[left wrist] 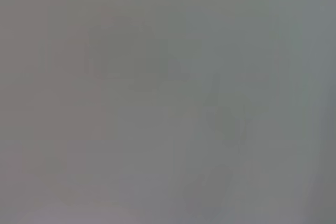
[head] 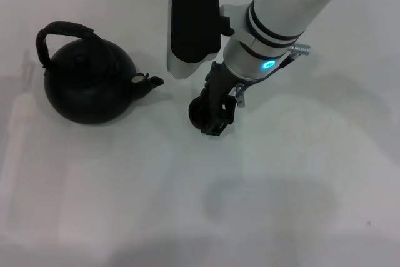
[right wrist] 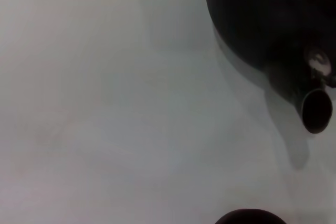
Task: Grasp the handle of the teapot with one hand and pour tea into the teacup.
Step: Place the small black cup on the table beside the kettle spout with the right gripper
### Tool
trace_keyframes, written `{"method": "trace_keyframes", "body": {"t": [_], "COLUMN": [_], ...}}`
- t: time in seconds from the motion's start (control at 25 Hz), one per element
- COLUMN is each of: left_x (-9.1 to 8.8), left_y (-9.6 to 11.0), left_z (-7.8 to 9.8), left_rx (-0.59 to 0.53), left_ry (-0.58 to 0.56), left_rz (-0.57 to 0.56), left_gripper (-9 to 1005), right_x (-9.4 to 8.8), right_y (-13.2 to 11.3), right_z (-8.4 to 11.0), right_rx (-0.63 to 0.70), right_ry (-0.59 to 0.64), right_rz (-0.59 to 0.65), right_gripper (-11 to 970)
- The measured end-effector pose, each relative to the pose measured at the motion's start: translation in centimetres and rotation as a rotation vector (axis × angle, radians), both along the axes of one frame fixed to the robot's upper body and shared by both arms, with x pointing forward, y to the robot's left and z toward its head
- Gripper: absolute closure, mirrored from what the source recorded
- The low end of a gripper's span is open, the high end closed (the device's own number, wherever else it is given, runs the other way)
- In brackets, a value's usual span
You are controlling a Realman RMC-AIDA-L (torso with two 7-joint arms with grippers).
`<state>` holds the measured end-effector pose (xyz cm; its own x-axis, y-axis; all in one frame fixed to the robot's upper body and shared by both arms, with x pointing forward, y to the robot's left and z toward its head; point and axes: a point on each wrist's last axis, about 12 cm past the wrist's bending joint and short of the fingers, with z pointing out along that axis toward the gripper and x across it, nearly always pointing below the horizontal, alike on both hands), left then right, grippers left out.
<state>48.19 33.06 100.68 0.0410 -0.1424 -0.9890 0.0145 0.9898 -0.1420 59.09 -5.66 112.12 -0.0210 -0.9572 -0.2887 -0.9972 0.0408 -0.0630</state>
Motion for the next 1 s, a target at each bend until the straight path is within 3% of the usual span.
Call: {"method": "trace_keyframes", "body": {"t": [1.0], "left_x": [-0.9], "left_y": [-0.04], "left_z": [-0.51], "left_rx": [-0.047], "left_ry": [0.019], "left_rz": [0.003], "left_gripper": [359], "right_x": [-0.81], "right_y": [-0.16], "right_z": [-0.79], "right_rx": [0.03], "right_ry": [0.04], "right_rz": [-0.013], "right_gripper": [190]}}
